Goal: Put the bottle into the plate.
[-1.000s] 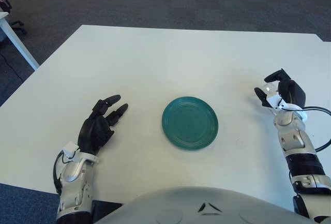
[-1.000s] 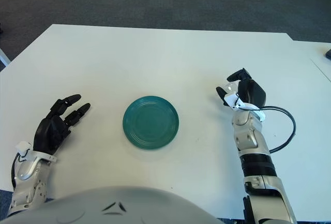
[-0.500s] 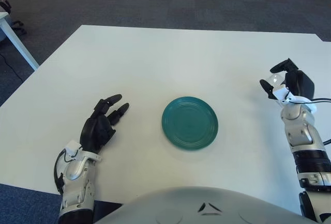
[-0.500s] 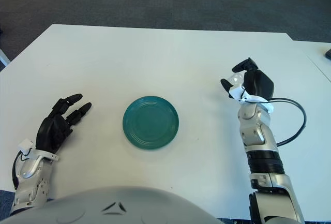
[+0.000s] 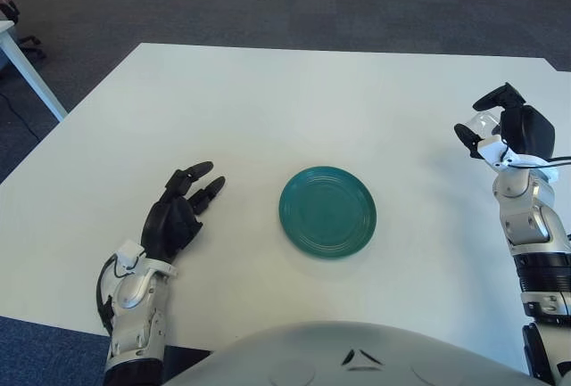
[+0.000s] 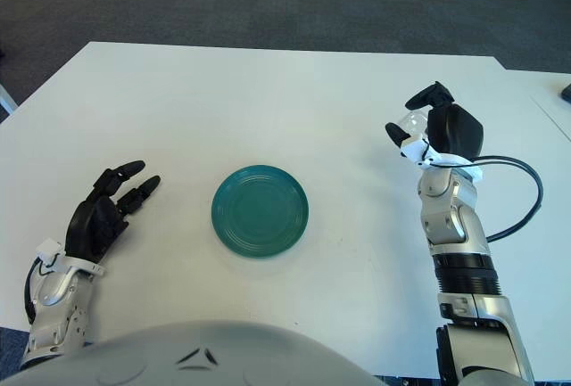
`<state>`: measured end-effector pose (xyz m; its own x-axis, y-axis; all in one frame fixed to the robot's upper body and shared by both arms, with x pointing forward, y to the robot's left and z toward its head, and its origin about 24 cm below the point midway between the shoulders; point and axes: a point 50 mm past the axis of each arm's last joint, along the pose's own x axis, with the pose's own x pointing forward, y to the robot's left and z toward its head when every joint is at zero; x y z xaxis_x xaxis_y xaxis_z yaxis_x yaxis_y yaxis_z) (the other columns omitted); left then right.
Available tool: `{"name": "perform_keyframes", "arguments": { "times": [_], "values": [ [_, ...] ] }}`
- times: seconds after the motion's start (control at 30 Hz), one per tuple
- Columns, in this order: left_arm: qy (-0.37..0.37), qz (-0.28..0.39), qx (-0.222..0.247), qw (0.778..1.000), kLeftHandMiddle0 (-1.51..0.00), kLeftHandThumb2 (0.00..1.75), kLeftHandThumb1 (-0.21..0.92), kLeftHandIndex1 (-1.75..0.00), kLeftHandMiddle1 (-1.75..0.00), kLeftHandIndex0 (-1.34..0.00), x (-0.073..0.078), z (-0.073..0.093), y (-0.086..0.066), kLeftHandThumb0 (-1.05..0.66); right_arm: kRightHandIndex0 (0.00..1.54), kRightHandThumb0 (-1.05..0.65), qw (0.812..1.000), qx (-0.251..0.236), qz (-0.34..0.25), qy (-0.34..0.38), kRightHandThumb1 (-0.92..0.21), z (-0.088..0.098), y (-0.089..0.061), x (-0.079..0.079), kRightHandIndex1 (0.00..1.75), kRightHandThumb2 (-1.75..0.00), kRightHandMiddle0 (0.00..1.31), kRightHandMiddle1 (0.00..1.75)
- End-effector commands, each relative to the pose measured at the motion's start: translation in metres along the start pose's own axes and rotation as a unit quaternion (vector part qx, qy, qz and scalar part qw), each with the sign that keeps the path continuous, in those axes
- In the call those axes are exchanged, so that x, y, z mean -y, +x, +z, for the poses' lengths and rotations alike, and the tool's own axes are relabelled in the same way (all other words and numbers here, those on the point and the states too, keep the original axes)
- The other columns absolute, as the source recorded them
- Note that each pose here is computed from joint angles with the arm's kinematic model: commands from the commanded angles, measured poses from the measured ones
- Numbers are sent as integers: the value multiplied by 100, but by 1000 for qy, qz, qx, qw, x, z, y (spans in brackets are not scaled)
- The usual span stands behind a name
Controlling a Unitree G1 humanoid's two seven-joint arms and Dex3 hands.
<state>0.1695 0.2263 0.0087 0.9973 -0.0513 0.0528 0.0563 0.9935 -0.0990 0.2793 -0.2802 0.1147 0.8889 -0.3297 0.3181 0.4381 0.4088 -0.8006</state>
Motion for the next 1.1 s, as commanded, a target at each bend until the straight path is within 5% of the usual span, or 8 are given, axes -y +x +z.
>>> {"name": "perform_keyframes", "arguments": {
  "times": [0.0,0.67,1.07],
  "values": [
    [3,3,5,1000,-67,96,92,-80,0,-26,1,0,2,-64,114,-7,1000,13,-8,-9,-42,4,4,7,175,-106,86,175],
    [3,3,5,1000,-67,96,92,-80,0,-26,3,-1,2,-64,113,-7,1000,20,2,-6,-43,8,2,4,175,-105,84,175],
    [3,3,6,1000,-67,96,92,-80,0,-26,2,0,2,-64,112,-9,998,57,20,-11,-42,38,-2,-25,175,-105,84,175]
  ]
}}
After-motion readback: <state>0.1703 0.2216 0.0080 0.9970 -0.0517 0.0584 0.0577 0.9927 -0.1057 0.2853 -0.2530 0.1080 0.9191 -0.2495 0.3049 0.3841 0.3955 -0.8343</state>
